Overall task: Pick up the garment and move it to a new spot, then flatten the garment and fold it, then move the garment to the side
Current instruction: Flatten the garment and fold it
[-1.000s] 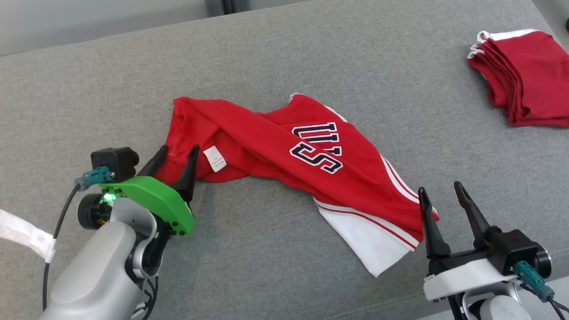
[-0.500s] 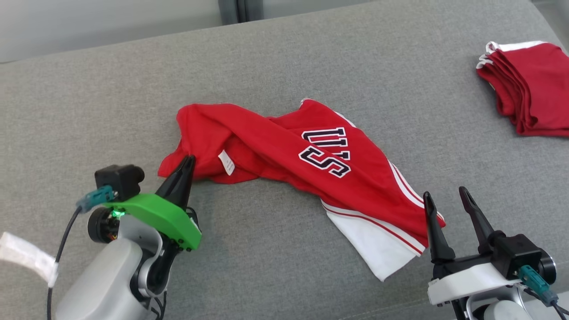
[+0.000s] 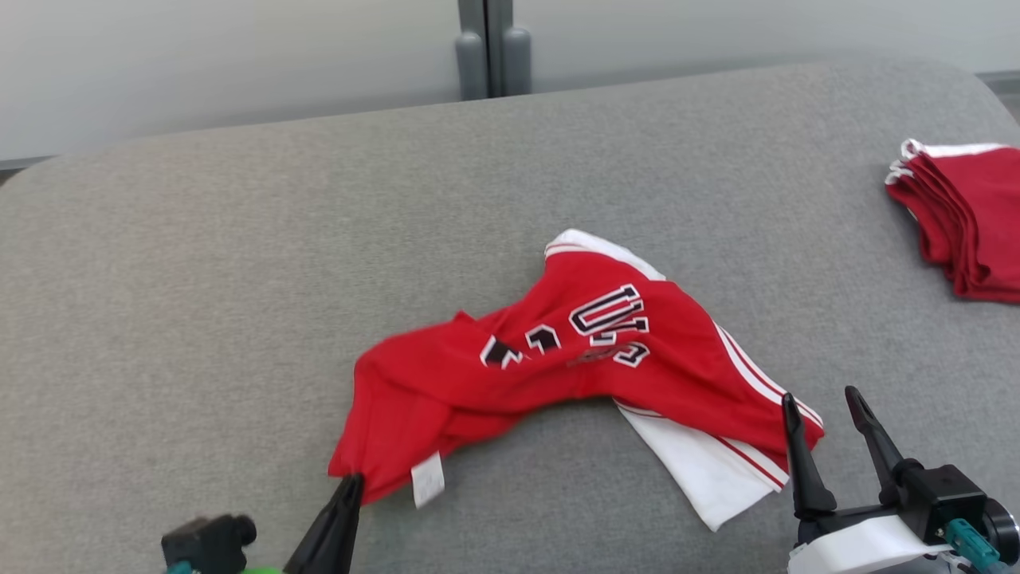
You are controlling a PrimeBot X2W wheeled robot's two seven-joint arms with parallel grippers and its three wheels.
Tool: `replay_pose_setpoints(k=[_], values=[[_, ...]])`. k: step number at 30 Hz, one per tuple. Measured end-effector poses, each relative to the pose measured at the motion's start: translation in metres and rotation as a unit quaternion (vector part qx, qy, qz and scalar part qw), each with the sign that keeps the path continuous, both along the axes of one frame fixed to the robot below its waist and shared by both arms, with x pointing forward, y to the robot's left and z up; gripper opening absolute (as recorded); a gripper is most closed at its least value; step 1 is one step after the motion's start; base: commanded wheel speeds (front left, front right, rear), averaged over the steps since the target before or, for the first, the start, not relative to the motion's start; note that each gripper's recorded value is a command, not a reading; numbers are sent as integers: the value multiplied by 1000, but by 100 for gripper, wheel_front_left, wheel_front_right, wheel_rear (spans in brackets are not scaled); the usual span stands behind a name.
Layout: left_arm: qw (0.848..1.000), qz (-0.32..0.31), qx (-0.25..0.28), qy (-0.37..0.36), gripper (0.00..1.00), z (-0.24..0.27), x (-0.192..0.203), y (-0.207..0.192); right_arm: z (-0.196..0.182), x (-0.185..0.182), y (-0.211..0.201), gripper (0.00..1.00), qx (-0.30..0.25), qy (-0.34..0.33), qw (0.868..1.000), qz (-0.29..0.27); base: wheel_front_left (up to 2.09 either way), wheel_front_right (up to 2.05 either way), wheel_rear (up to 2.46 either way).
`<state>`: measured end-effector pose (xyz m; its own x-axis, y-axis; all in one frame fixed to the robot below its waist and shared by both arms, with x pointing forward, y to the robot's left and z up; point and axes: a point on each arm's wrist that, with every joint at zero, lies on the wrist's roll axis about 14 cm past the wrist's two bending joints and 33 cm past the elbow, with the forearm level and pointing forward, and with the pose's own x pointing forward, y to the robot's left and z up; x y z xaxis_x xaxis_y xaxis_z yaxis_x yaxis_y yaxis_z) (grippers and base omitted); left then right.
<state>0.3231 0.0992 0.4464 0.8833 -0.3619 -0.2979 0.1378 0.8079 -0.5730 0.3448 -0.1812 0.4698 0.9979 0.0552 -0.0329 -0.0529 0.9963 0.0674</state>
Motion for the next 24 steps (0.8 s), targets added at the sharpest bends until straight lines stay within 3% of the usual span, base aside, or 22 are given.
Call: replay_pose_setpoints(k=[8,13,24], values=[[996,32,-26,-78,0,55,-5,11,9,3,26,100,1,-15,999,42,0,0,0],[990,-8,-27,-136,0,98,11,-1,18,0,25,100,7,-30,999,39,0,0,0],[977,-121,26,-176,0,156,119,-53,32,0,-6,100,31,-52,998,-16,0,0,0]])
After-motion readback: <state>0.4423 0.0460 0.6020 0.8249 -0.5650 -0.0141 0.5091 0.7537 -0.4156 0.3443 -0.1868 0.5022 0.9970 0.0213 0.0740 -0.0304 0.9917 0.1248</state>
